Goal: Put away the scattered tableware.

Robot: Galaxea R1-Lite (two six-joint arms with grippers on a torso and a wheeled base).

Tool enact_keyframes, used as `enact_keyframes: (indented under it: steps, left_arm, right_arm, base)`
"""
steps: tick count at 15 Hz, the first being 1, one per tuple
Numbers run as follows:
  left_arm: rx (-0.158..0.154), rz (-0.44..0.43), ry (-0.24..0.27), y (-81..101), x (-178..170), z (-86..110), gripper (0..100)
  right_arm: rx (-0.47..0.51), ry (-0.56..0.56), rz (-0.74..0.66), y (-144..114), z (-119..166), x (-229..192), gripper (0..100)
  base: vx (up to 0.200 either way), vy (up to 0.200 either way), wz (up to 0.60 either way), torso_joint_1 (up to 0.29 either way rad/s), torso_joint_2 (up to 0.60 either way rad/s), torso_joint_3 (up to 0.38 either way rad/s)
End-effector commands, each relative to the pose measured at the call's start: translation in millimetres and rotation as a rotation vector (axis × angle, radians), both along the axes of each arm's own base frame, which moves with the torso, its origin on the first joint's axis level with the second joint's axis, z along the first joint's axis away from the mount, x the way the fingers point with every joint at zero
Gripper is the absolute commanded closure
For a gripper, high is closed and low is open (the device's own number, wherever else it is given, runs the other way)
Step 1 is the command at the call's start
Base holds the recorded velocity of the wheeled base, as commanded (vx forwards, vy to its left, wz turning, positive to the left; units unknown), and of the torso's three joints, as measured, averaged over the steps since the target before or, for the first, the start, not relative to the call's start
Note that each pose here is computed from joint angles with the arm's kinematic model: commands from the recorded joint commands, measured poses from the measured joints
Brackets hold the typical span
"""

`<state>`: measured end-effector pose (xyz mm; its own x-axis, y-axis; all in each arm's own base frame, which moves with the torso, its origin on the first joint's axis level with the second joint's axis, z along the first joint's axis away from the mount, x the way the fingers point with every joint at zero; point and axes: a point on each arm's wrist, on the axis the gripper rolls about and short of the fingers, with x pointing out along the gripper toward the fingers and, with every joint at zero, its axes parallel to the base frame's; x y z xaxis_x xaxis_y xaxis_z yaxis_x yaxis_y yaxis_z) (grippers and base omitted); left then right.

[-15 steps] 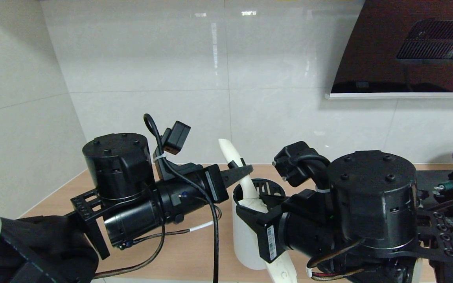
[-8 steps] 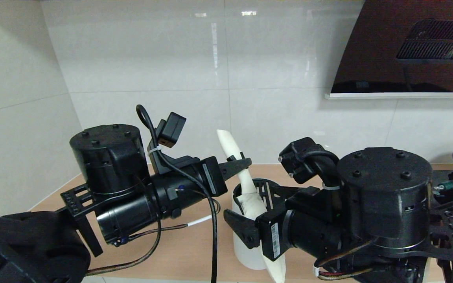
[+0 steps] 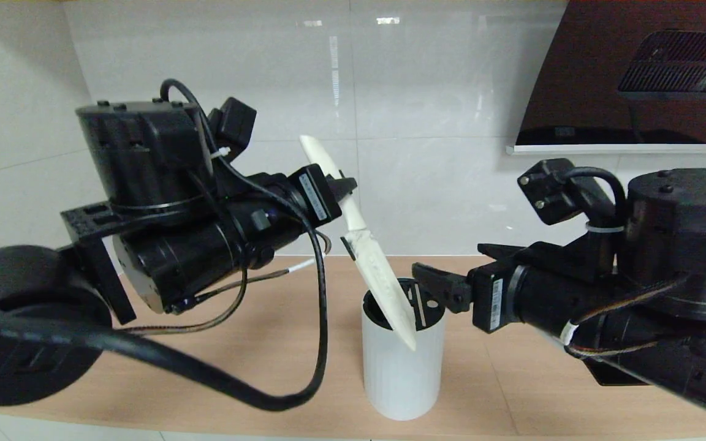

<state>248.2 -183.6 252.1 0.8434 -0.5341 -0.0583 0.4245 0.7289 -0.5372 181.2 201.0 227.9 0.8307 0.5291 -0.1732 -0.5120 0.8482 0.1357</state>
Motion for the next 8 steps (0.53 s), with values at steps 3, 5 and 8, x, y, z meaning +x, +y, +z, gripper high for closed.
enact_keyframes:
  steps: [3, 5, 8]
  left_arm:
    - [0.179, 0.232, -0.116, -20.0, 41, 20.1, 100]
    - [0.198, 0.273, -0.096, -24.5, 49, 10.6, 100]
    - [0.224, 0.341, -0.091, -29.9, 53, -0.8, 100]
  right_arm:
    - [0.031, -0.056, -0.101, -35, 20, 5, 0]
    - [0.031, -0.062, -0.123, -40, 22, 8, 0]
    - [0.022, -0.063, -0.135, -45, 21, 14, 0]
  base:
    - [0.0, 0.0, 0.0, 0.0, 0.0, 0.0]
    - [0.0, 0.0, 0.0, 0.0, 0.0, 0.0]
    - [0.0, 0.0, 0.0, 0.0, 0.0, 0.0]
